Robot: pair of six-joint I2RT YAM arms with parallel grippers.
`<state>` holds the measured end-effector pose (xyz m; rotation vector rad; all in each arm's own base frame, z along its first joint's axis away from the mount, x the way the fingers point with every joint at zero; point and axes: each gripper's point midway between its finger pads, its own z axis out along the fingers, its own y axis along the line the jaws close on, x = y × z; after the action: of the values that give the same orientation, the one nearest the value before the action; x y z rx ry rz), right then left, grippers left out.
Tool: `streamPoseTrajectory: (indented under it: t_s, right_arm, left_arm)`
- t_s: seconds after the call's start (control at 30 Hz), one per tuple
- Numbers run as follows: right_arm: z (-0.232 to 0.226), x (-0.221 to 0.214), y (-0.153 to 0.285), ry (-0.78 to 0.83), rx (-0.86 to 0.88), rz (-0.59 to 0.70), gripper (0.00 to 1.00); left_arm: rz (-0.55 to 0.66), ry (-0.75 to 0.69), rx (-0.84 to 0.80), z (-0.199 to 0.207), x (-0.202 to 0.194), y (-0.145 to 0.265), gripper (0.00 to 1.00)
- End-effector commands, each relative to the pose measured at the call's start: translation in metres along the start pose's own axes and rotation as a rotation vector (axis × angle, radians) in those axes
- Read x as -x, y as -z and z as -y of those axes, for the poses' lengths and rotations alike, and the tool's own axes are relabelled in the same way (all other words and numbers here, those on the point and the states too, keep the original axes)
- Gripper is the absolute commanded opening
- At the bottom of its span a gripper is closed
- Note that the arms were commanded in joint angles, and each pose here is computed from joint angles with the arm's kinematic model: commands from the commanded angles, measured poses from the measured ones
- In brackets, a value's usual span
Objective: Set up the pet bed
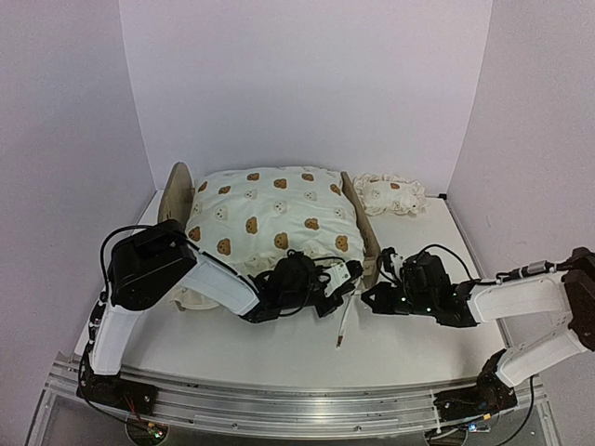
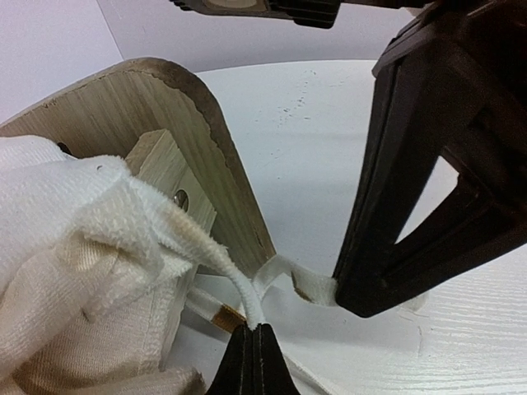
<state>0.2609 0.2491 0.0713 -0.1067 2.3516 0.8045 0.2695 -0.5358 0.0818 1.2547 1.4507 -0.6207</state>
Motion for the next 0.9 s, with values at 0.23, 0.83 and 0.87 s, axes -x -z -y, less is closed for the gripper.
streamPoseTrajectory:
  t_s: [0.23,0.83,0.87]
  right_arm:
    - [-0.045,0.038,-0.024,0.032,0.178,-0.016,0.0]
    - [-0.095,0.057,-0.027,-0.077,0.511,0.085,0.0]
    - [-0.095,0.055,-0.025,-0.079,0.521,0.079,0.0]
  left_arm:
    - [0.048,0.094,-0.148,0.004,0.059,0.053,0.0]
    - [-0.029,0.139,-0.351,0.024,0.043,0.076,0.0]
    - [-0.034,0.132,-0.351,0.023,0.042,0.077,0.0]
